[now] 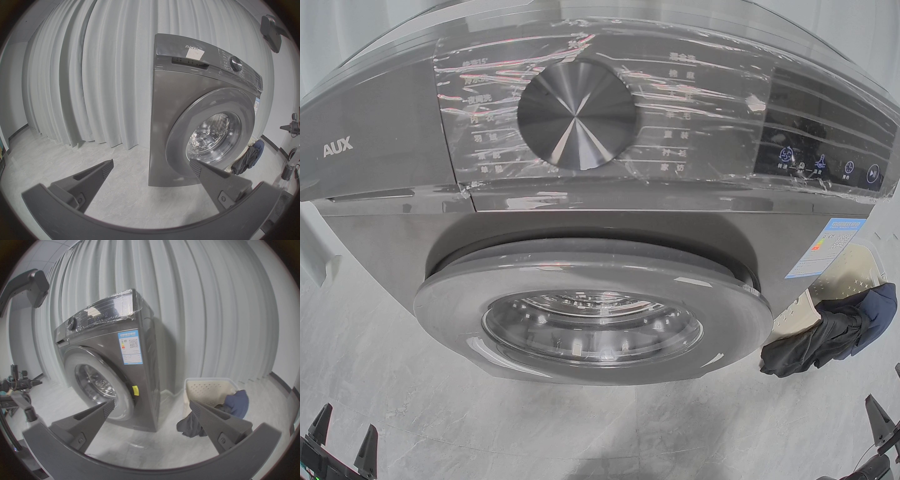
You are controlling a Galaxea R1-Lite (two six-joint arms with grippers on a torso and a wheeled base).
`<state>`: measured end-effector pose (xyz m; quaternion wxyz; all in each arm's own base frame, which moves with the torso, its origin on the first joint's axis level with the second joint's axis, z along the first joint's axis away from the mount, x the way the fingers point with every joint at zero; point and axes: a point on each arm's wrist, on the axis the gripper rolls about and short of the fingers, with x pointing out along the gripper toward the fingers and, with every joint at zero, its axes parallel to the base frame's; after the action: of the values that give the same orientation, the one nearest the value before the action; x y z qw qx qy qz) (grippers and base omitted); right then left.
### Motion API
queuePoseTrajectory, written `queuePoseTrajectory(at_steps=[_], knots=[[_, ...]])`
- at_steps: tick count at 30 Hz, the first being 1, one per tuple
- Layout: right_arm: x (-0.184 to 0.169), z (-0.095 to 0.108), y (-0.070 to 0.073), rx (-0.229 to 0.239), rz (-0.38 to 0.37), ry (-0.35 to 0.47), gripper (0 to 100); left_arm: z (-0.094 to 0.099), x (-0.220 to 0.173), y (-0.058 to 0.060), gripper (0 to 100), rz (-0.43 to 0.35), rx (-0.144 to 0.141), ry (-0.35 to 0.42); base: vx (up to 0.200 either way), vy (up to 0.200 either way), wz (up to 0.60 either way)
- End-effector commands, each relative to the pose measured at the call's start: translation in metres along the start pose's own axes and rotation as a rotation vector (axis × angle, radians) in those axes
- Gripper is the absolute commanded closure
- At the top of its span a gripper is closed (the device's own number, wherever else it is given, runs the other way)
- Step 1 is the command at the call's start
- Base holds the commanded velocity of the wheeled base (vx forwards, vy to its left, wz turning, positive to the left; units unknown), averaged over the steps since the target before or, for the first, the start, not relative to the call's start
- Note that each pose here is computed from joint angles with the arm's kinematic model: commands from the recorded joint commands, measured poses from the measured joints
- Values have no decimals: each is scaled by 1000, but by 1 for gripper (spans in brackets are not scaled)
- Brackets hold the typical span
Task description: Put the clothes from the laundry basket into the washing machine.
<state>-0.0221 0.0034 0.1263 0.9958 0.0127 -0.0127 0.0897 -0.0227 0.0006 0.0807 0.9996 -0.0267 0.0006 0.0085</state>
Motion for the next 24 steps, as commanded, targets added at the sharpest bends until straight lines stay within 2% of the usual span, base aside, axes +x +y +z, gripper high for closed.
queuePoseTrajectory(at_steps=[1, 5, 6, 7, 9, 10, 14, 18, 24], knots=[[62, 23, -4, 56, 219, 292, 0, -5, 0, 0, 0, 0, 0, 1, 0, 0, 0], [97, 30, 3, 56, 368, 304, 0, -5, 0, 0, 0, 0, 0, 1, 0, 0, 0], [97, 30, 3, 56, 368, 304, 0, -5, 0, 0, 0, 0, 0, 1, 0, 0, 0], [110, 30, 11, 83, 418, 331, 0, -5, 0, 0, 0, 0, 0, 1, 0, 0, 0], [115, 29, 14, 90, 428, 348, 0, -5, 0, 0, 0, 0, 0, 1, 0, 0, 0], [122, 27, 23, 98, 455, 380, 0, -5, 0, 0, 0, 0, 0, 1, 0, 0, 0], [135, 26, 37, 111, 463, 422, 0, -5, 0, 0, 0, 0, 0, 1, 0, 0, 0], [153, 35, 49, 153, 464, 392, 0, -5, 0, 0, 0, -2, 0, 1, 0, 0, 0], [174, 33, 56, 143, 463, 377, 0, -5, 0, 0, 0, 0, 0, 1, 0, 0, 0]])
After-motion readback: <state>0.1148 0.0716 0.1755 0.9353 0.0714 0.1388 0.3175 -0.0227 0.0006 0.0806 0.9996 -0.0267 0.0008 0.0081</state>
